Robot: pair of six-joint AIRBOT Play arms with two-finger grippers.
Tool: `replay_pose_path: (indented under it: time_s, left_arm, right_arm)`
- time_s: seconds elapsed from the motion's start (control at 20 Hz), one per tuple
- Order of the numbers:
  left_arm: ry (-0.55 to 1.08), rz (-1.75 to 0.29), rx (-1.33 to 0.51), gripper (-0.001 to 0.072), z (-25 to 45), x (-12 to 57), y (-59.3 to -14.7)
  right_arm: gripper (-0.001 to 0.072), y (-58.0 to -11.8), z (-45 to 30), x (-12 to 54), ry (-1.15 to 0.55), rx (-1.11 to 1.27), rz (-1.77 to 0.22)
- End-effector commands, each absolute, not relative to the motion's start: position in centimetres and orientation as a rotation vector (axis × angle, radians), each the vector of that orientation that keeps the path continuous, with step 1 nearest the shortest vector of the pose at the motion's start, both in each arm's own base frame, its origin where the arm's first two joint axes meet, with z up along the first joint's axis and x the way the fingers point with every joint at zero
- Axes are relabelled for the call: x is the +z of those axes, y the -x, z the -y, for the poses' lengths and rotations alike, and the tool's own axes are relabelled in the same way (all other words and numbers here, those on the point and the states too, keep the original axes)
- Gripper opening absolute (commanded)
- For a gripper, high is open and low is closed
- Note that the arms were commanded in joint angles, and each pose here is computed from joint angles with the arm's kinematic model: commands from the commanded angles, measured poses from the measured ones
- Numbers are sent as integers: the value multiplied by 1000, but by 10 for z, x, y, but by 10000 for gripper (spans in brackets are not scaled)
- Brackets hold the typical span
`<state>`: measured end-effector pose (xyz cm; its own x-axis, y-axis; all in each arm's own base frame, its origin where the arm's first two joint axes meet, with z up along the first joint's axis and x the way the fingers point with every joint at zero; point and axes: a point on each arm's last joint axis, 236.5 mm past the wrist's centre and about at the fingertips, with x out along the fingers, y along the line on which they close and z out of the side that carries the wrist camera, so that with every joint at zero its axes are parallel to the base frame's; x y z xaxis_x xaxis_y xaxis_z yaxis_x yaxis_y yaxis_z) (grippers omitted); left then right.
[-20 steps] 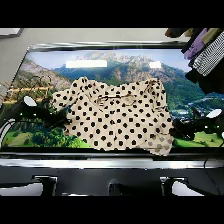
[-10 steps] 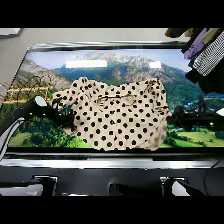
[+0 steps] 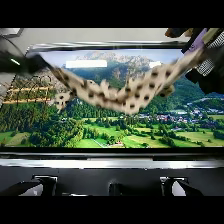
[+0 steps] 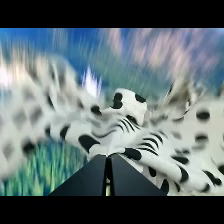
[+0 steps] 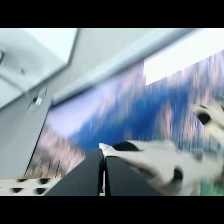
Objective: Fold the clothes and pants, and hang the long-sleeved shirts on hangers.
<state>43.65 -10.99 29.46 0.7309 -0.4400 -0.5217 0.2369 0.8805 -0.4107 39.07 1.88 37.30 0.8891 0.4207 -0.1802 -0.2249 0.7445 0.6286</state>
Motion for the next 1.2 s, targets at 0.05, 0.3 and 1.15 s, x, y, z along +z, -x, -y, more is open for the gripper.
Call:
replay_pose_path:
  time_s: [0.05,0.3,1.15]
  left_arm:
    - [292,-86,-316,15,72,501,-346]
    - [301,83,-219,15,47,547,-248]
    - [515,-780,-176,16,95,202,-493]
  right_arm:
    - [21,-288,-8,543,-404,179,139]
    - [21,-163,-18,598,-249,21,394]
    - [22,-498,-19,271,-667,190,-684]
